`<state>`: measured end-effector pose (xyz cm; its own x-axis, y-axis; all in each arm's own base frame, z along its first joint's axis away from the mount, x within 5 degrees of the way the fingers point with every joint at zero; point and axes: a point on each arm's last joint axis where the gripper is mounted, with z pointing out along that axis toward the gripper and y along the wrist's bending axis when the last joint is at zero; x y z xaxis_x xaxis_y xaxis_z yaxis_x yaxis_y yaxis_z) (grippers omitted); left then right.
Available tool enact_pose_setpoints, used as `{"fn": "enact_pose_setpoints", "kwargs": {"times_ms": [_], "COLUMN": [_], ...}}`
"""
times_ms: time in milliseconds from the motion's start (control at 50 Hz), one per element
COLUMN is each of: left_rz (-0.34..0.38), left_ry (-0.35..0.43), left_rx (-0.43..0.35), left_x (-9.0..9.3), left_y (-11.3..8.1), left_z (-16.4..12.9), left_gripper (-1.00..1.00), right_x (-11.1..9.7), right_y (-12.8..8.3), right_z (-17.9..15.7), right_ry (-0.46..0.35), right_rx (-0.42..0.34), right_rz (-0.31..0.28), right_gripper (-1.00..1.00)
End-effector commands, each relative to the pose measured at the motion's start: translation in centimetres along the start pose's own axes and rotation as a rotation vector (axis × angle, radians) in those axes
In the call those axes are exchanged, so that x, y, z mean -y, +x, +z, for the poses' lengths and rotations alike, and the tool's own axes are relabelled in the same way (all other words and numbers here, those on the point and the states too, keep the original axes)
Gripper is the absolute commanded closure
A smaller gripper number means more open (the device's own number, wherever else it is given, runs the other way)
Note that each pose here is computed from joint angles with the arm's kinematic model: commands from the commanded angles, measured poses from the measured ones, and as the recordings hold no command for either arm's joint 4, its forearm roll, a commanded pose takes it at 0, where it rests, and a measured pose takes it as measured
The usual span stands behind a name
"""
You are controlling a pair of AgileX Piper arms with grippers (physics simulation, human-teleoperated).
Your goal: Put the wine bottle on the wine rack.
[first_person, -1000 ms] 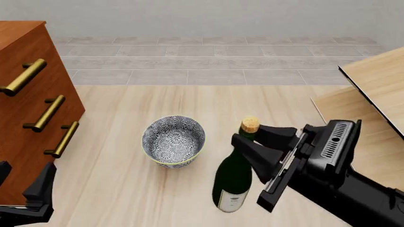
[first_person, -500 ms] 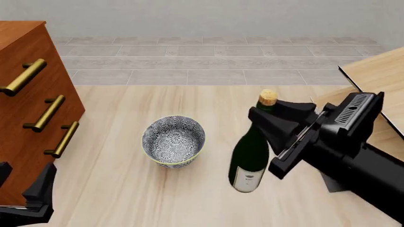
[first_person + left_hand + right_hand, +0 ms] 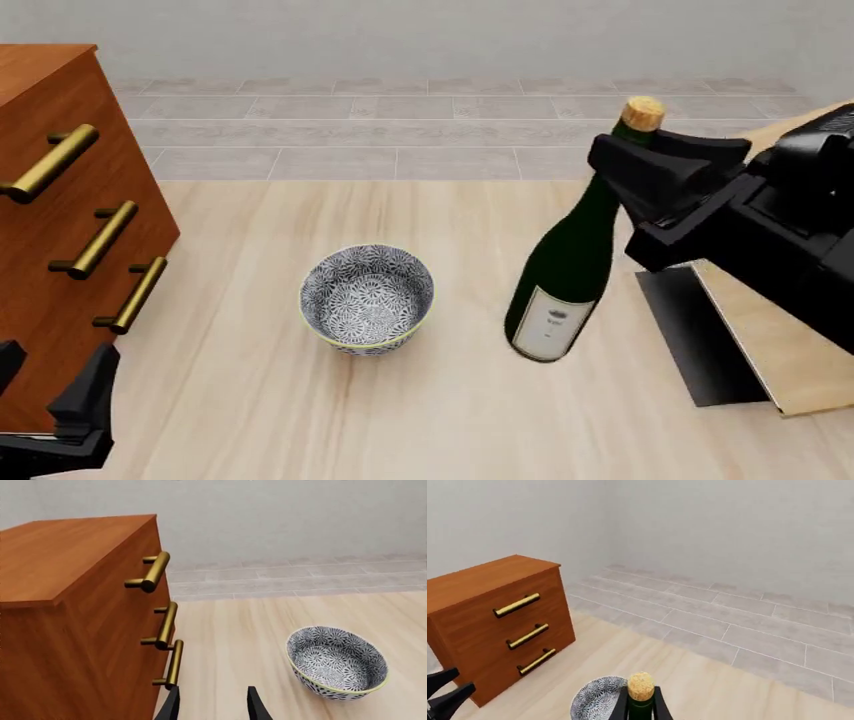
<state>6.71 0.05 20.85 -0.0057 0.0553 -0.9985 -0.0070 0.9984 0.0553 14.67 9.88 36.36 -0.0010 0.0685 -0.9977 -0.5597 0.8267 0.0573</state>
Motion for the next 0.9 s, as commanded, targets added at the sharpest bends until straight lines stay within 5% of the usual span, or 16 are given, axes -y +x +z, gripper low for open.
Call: {"fn": "enact_pose_setpoints", "kwargs": {"times_ms": [20,900], "left_rz": [0.002,-0.003], "left_ry": [0.0,-0.004], "left_rx": [0.007,0.023], "left_x": [0.0,0.0], "left_y": [-0.1,-0.2], "left_z": [0.1,0.1], "left_gripper": [-1.0,-1.0], "right_x": [0.9,4.9], "right_y": [-2.2,-8.3], "right_z": [-0.2,-1.5], "right_ry": [0.059,0.324], "right_rx": [0.013,0.029], "right_rz": [0.056,0.026], "right_gripper": [1.0,1.0]}}
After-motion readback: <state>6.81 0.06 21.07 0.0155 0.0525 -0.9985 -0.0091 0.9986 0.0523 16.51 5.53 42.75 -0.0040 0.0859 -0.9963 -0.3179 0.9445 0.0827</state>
